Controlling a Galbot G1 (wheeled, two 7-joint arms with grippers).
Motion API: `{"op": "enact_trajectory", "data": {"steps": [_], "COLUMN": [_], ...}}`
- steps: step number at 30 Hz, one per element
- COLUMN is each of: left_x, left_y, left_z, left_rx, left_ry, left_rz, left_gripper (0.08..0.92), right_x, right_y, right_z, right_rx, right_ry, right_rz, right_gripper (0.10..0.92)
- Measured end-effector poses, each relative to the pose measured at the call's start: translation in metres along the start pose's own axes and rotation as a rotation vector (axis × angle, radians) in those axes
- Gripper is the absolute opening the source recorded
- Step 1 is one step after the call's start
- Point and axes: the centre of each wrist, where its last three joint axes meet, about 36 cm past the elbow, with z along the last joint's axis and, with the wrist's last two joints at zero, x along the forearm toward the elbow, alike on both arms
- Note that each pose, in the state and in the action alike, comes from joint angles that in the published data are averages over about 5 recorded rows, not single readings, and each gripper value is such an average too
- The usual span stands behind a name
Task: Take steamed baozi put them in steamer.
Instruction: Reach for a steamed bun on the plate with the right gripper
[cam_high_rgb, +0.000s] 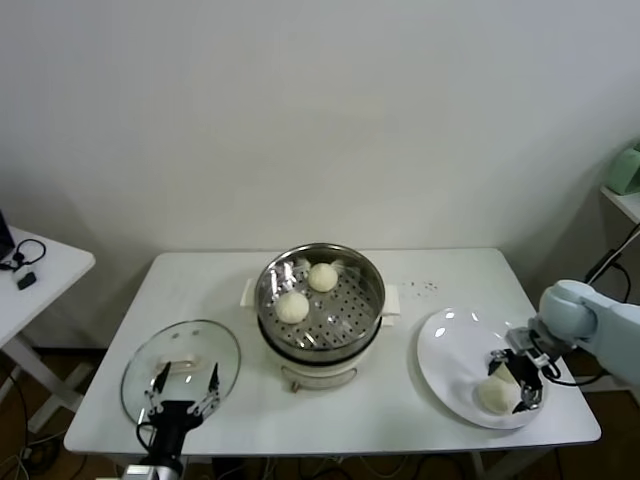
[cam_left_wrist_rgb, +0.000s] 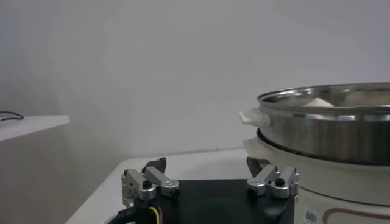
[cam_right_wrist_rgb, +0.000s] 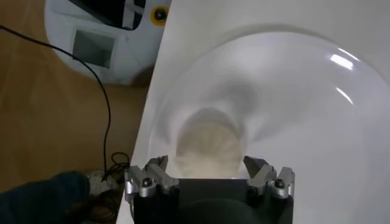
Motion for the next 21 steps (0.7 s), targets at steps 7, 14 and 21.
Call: {"op": "enact_trajectory", "data": {"steps": [7,14,21], "left_x": [-0.001,-0.002,-0.003], "left_y": [-0.001,0.0,0.0], "left_z": [-0.004,-0.006,-0.005], "left_rx": [0.009,0.017,0.019], "left_ry": [-0.003,-0.002,0.0], "left_rz": [-0.006,-0.01,-0.01], "left_gripper": [0.823,0.823,0.823], "right_x": [-0.008,-0.012,-0.015], "right_y": [-0.004,-0.006,-0.007], "right_z": [-0.004,-0.006,-0.008], "right_rx": [0.008,0.014,0.023], "right_ry": [0.004,0.011,0.018], "right_rz": [-0.008,-0.013,-0.016], "right_gripper": [0.823,0.798,0.724]}}
